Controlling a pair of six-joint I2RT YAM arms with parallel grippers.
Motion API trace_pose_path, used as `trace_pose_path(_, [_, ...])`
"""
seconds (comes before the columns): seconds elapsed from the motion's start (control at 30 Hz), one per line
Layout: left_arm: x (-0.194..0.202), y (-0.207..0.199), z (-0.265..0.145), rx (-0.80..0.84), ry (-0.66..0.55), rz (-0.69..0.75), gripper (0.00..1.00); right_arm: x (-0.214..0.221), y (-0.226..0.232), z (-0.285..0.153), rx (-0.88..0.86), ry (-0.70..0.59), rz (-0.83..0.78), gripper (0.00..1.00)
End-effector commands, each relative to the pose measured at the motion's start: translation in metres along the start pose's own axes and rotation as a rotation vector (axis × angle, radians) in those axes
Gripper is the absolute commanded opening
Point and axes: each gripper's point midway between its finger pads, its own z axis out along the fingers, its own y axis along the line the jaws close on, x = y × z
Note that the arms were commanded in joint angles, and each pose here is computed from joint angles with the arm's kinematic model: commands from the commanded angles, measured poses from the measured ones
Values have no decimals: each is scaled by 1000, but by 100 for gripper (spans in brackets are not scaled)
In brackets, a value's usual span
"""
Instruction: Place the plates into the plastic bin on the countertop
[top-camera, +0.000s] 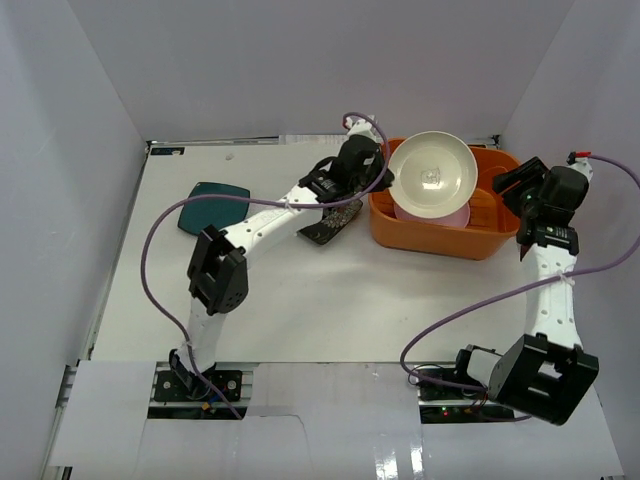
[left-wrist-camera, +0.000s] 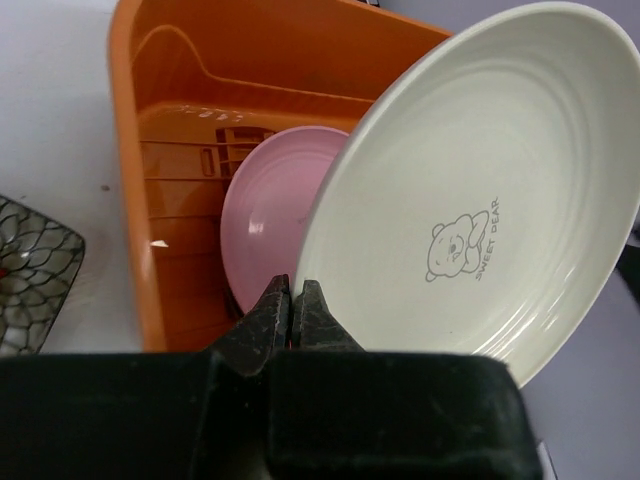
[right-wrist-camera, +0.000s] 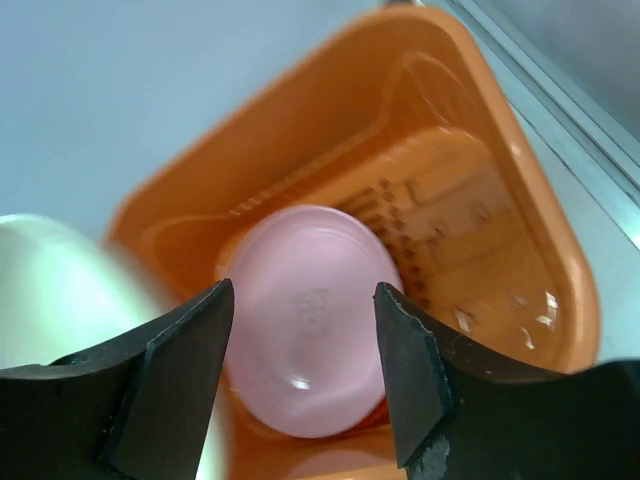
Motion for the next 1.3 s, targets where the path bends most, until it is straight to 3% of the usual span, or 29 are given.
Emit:
trace_pose_path(0.0, [-23,-39,7,49,-57,-8,0,-53,59,-42,-200,-140,33,64])
trace_pose_path(0.23, [16,-32,57,17,19,7,0,-62,89,-77,-322,-170,8,64])
trace_pose_path(0.27, [20,-29,61,9,24,3,4,-61,90,-80,-327,-169,-1,65])
trace_pose_path(0.3, [20,-29,61,7,23,3,12,-59,89,-80,-324,-164,-6,66])
trace_pose_path(0.33, [18,-31,61,13,19,4,34,-58,90,-82,-328,-163,-9,67])
trace_pose_path(0.4, [5,-38,54,36,-4,16,55,-58,99,-90,-369,-151,-21,68])
trace_pose_path(0.43, [-4,-43,49,49,-20,21,73,-57,104,-94,-389,-142,-26,69])
trace_pose_path(0.47, [-24,-50,36,69,-55,34,79,-51,113,-99,-431,-115,-34,69])
trace_pose_path(0.57, [-55,-55,10,93,-105,58,93,-37,132,-110,-522,-80,-43,70])
trace_pose_path(0.6, [-69,-50,-1,87,-131,80,94,-24,145,-116,-572,-48,-55,69])
trace_pose_path(0.63, [-102,-64,-36,122,-205,81,94,-17,151,-119,-594,-34,-61,69])
trace_pose_path(0.7, [-101,-28,-54,28,-218,104,94,7,172,-132,-668,-4,-85,69])
trace_pose_path(0.73, [-133,-33,-101,48,-312,96,94,18,179,-136,-692,14,-91,69])
trace_pose_path(0.77, [-96,12,-98,-40,-244,96,94,35,185,-141,-723,47,-99,69])
trace_pose_path(0.8, [-103,49,-113,-105,-270,51,91,55,201,-153,-783,84,-115,68])
trace_pose_path(0.83, [-124,51,-161,-55,-351,-53,88,67,207,-158,-808,106,-124,68])
trace_pose_path(0.87, [-116,78,-174,-78,-350,-108,87,87,208,-159,-823,145,-140,67])
trace_pose_path(0.9, [-82,158,-178,-221,-304,-181,86,105,220,-170,-873,174,-161,67])
trace_pose_path(0.97, [-74,192,-222,-228,-343,-291,86,141,228,-180,-912,252,-209,67])
trace_pose_path(1.0, [-49,249,-235,-347,-329,-351,86,151,229,-180,-914,258,-243,67])
trace_pose_path(1.1, [-30,303,-262,-427,-347,-444,86,189,231,-188,-948,328,-311,66])
trace_pose_path(1.27, [18,379,-258,-460,-306,-653,81,228,226,-205,-1029,412,-347,63])
